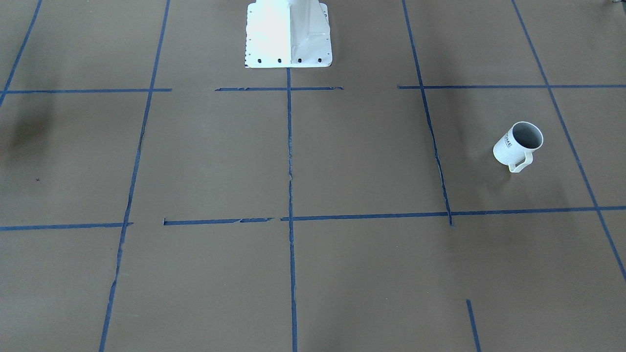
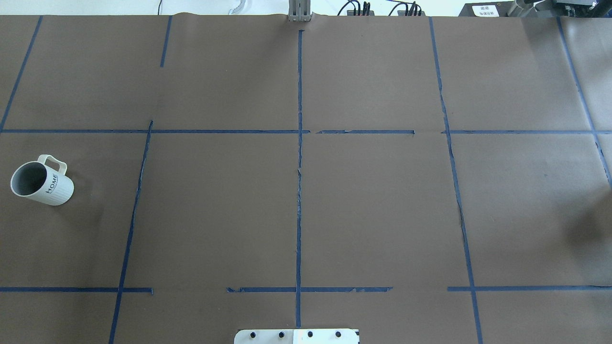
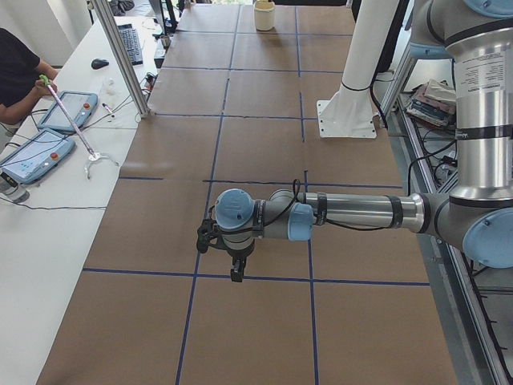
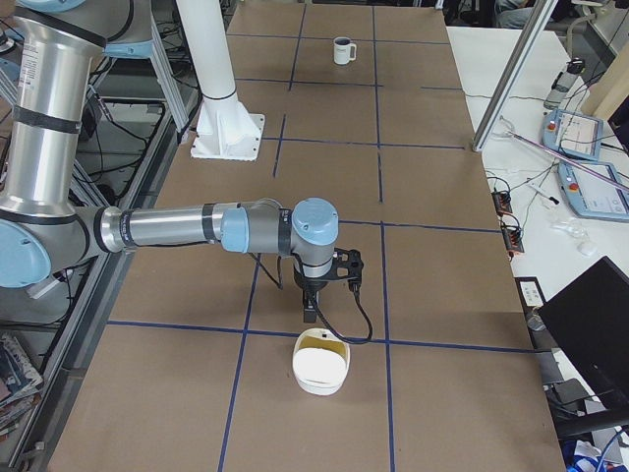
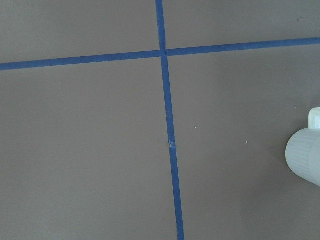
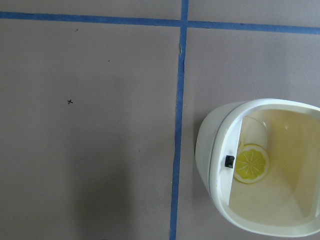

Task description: Left arm hands cup to right arm to dump lemon

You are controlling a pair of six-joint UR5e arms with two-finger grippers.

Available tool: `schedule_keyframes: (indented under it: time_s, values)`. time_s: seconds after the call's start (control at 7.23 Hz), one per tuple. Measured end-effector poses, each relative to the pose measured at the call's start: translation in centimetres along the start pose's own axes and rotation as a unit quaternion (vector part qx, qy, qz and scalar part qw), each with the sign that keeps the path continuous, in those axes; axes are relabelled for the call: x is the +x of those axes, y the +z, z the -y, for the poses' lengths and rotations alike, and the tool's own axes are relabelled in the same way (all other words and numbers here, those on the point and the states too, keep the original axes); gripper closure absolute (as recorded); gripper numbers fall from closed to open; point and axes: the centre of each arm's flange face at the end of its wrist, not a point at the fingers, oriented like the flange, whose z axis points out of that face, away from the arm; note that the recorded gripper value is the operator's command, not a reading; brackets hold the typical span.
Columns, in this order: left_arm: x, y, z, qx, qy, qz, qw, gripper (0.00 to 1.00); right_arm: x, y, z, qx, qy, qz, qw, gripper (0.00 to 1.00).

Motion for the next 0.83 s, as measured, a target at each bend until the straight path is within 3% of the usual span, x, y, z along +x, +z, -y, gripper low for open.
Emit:
schedule_keyframes:
  time_s: [0.83]
  values:
    - [-0.10, 0.09, 0.34, -0.002, 0.003, 0.005, 1.0000, 0.00, -0.27, -0.28, -0.06, 0.003, -0.002, 0.003, 1.0000, 0.00]
